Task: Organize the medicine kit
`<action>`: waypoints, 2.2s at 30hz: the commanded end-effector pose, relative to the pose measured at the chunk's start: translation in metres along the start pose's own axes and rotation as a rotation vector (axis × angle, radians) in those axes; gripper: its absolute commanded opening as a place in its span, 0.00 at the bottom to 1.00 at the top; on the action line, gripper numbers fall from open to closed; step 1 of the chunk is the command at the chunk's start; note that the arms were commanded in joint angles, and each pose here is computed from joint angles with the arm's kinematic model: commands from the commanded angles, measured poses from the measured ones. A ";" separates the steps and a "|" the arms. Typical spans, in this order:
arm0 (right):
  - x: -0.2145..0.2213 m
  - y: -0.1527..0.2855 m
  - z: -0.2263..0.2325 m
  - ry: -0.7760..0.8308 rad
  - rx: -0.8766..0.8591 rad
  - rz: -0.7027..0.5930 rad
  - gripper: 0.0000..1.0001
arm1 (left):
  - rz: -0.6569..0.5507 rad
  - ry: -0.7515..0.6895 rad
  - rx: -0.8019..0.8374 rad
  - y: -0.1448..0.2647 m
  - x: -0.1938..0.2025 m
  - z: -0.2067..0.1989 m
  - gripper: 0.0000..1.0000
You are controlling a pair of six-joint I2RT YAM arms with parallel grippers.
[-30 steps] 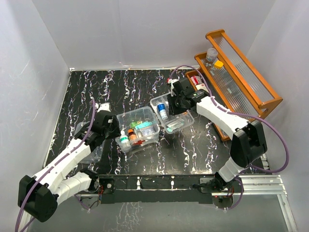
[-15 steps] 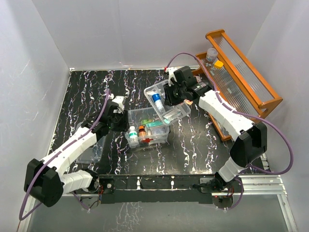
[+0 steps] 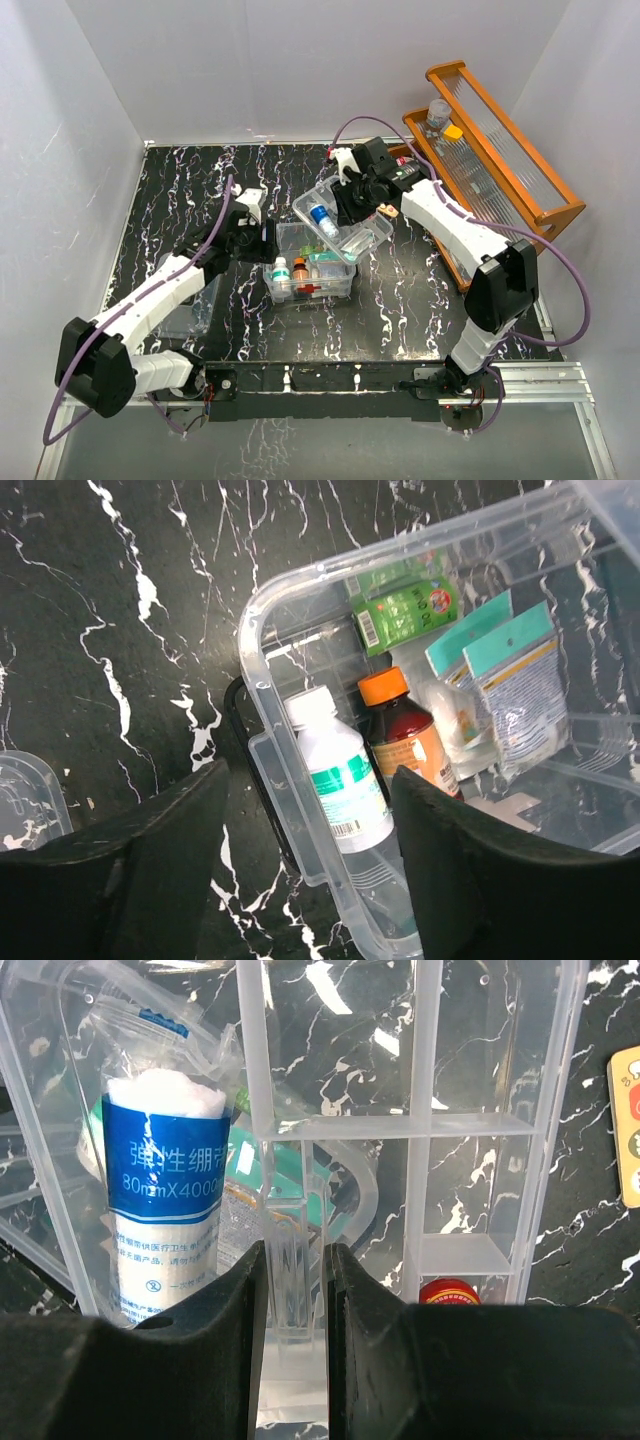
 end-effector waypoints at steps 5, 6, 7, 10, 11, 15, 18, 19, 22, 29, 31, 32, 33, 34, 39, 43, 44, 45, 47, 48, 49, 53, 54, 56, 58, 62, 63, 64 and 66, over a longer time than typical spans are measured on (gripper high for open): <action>-0.039 0.025 0.006 0.174 -0.065 -0.091 0.00 | -0.153 0.017 -0.002 0.046 -0.025 -0.003 0.77; -0.042 0.029 0.007 0.182 -0.064 -0.097 0.00 | -0.165 0.011 -0.019 0.053 -0.028 -0.002 0.77; -0.041 0.021 0.006 0.181 -0.068 -0.074 0.00 | -0.178 0.009 -0.049 0.059 -0.030 0.000 0.77; -0.040 0.014 0.008 0.197 -0.072 -0.038 0.00 | -0.255 0.027 -0.160 0.077 -0.037 0.011 0.77; -0.040 0.012 0.009 0.208 -0.073 -0.026 0.00 | -0.291 0.038 -0.194 0.083 -0.040 0.014 0.77; -0.037 0.002 0.027 0.285 -0.100 0.019 0.00 | -0.454 0.099 -0.305 0.109 -0.050 0.026 0.78; -0.037 -0.007 0.042 0.341 -0.145 0.050 0.01 | -0.556 0.138 -0.318 0.128 -0.058 0.028 0.78; -0.037 -0.011 0.045 0.354 -0.161 0.062 0.01 | -0.581 0.148 -0.323 0.132 -0.060 0.028 0.78; -0.037 -0.022 0.052 0.394 -0.187 0.089 0.01 | -0.648 0.181 -0.358 0.142 -0.064 0.032 0.78; -0.043 -0.032 0.061 0.482 -0.226 0.107 0.03 | -0.667 0.225 -0.377 0.147 -0.067 0.033 0.80; -0.044 -0.032 0.061 0.515 -0.244 0.098 0.04 | -0.652 0.234 -0.370 0.146 -0.068 0.031 0.80; -0.045 -0.031 0.061 0.532 -0.252 0.090 0.04 | -0.642 0.236 -0.367 0.145 -0.069 0.030 0.80; -0.046 -0.031 0.062 0.549 -0.259 0.082 0.04 | -0.631 0.238 -0.362 0.144 -0.069 0.029 0.80; -0.046 -0.031 0.063 0.565 -0.267 0.077 0.05 | -0.618 0.244 -0.356 0.143 -0.069 0.028 0.80; -0.042 -0.029 0.064 0.642 -0.306 0.060 0.04 | -0.577 0.293 -0.331 0.139 -0.068 0.024 0.80; -0.037 -0.028 0.065 0.692 -0.338 0.050 0.03 | -0.587 0.328 -0.320 0.145 -0.069 0.022 0.80; -0.036 -0.028 0.065 0.703 -0.339 0.050 0.03 | -0.598 0.333 -0.316 0.149 -0.071 0.022 0.80; -0.035 -0.029 0.065 0.710 -0.339 0.056 0.04 | -0.608 0.337 -0.313 0.152 -0.073 0.021 0.80; -0.035 -0.029 0.065 0.722 -0.343 0.063 0.04 | -0.630 0.340 -0.304 0.160 -0.078 0.020 0.80; -0.034 -0.029 0.065 0.728 -0.348 0.066 0.04 | -0.639 0.339 -0.301 0.164 -0.080 0.019 0.80; -0.034 -0.030 0.066 0.737 -0.353 0.064 0.04 | -0.649 0.341 -0.298 0.167 -0.083 0.018 0.80; -0.033 -0.033 0.070 0.774 -0.370 0.065 0.04 | -0.665 0.340 -0.300 0.173 -0.086 0.018 0.80; -0.032 -0.034 0.071 0.781 -0.373 0.069 0.04 | -0.666 0.339 -0.302 0.174 -0.086 0.019 0.80; -0.031 -0.038 0.070 0.788 -0.371 0.077 0.03 | -0.664 0.337 -0.309 0.173 -0.086 0.019 0.80; -0.030 -0.039 0.071 0.794 -0.385 0.083 0.03 | -0.658 0.336 -0.315 0.172 -0.085 0.020 0.80; -0.028 -0.042 0.069 0.805 -0.376 0.093 0.03 | -0.653 0.339 -0.321 0.171 -0.082 0.021 0.80; -0.027 -0.043 0.068 0.806 -0.369 0.101 0.03 | -0.653 0.340 -0.324 0.171 -0.082 0.021 0.80; -0.026 -0.044 0.068 0.811 -0.360 0.113 0.03 | -0.655 0.340 -0.326 0.171 -0.081 0.022 0.80; -0.023 -0.047 0.069 0.818 -0.351 0.130 0.03 | -0.652 0.336 -0.331 0.170 -0.080 0.022 0.80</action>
Point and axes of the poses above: each gripper's point midway between its finger pads, its own y axis back along the fingers, its own z axis along the line the jaws close on, x = y × z, the point moved 8 cm from there along y, back along the fingers, and after that the axes turned 2 degrees about y, right-handed, at the moved point
